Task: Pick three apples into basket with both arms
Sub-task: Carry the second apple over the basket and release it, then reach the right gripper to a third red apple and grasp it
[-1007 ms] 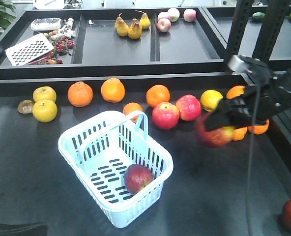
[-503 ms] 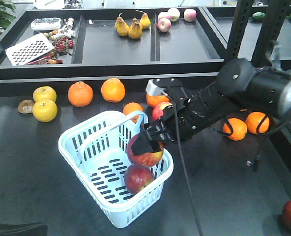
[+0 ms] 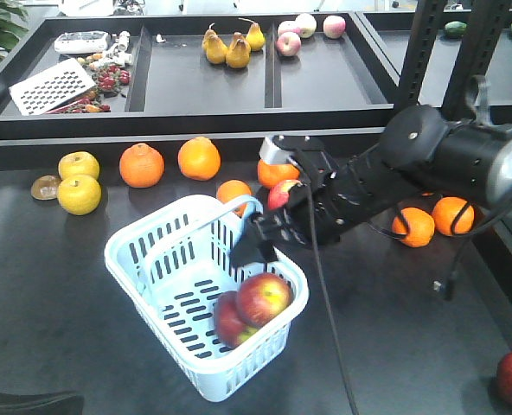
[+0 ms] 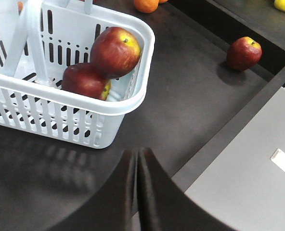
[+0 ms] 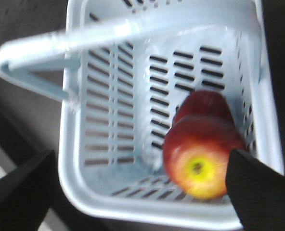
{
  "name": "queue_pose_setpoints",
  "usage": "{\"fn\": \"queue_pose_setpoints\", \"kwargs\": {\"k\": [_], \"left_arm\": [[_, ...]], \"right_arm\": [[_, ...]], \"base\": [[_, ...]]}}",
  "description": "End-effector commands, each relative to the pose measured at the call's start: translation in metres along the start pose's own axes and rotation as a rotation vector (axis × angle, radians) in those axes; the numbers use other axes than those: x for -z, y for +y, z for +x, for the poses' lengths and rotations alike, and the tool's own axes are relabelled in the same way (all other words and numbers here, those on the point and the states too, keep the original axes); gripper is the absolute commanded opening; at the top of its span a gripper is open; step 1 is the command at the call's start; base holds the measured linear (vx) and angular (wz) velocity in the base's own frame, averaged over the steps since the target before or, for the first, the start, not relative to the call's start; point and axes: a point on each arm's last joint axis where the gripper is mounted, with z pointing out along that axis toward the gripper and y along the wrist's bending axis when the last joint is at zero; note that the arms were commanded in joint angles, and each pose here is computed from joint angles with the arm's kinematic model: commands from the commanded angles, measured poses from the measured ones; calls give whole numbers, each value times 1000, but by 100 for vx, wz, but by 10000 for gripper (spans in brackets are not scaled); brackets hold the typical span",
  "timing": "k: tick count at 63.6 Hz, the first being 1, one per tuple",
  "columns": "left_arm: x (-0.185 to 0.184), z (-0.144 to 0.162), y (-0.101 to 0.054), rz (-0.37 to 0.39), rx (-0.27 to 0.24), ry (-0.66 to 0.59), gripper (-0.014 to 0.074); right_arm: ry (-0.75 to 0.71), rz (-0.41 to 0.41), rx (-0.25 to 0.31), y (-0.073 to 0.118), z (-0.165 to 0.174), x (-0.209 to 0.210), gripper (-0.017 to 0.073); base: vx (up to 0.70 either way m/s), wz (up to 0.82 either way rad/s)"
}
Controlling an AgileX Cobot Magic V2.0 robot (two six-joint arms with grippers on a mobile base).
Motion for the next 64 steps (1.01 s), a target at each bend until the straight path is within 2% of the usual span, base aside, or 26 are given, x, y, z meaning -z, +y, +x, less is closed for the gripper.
{"fn": "queue_pose_setpoints", "kwargs": {"k": [1, 7, 17, 22, 32, 46, 52, 56, 59, 64], "left_arm": [[3, -11, -2, 2, 15, -49, -6], [3, -11, -2, 3, 15, -49, -6], [3, -11, -2, 3, 15, -49, -6], [3, -11, -2, 3, 15, -49, -6], [3, -11, -2, 3, 15, -49, -6], [3, -11, -2, 3, 15, -49, -6], [3, -11, -2, 3, 15, -49, -6], [3, -11, -2, 3, 15, -49, -6], [3, -10, -2, 4, 16, -48, -6], [3, -10, -2, 4, 16, -48, -6]], "right_arm": [[-16, 13, 21, 11, -1, 40, 545], [11, 141, 6, 4, 6, 64, 363], [20, 371, -47, -13, 19, 108, -17], [24, 444, -102, -23, 26, 125, -11], [33, 518, -237, -51, 42, 148, -8], [145, 652, -484, -109, 101, 154, 20], [179, 679, -569, -127, 128, 155, 92], [179, 686, -608, -135, 139, 158, 179], [180, 691, -637, -139, 145, 160, 253], [185, 707, -656, -145, 151, 165, 428]], "base": [[0, 0], [0, 0], [0, 0], [0, 0], [0, 0], [0, 0], [0, 0], [0, 0], [0, 0], [0, 0]]}}
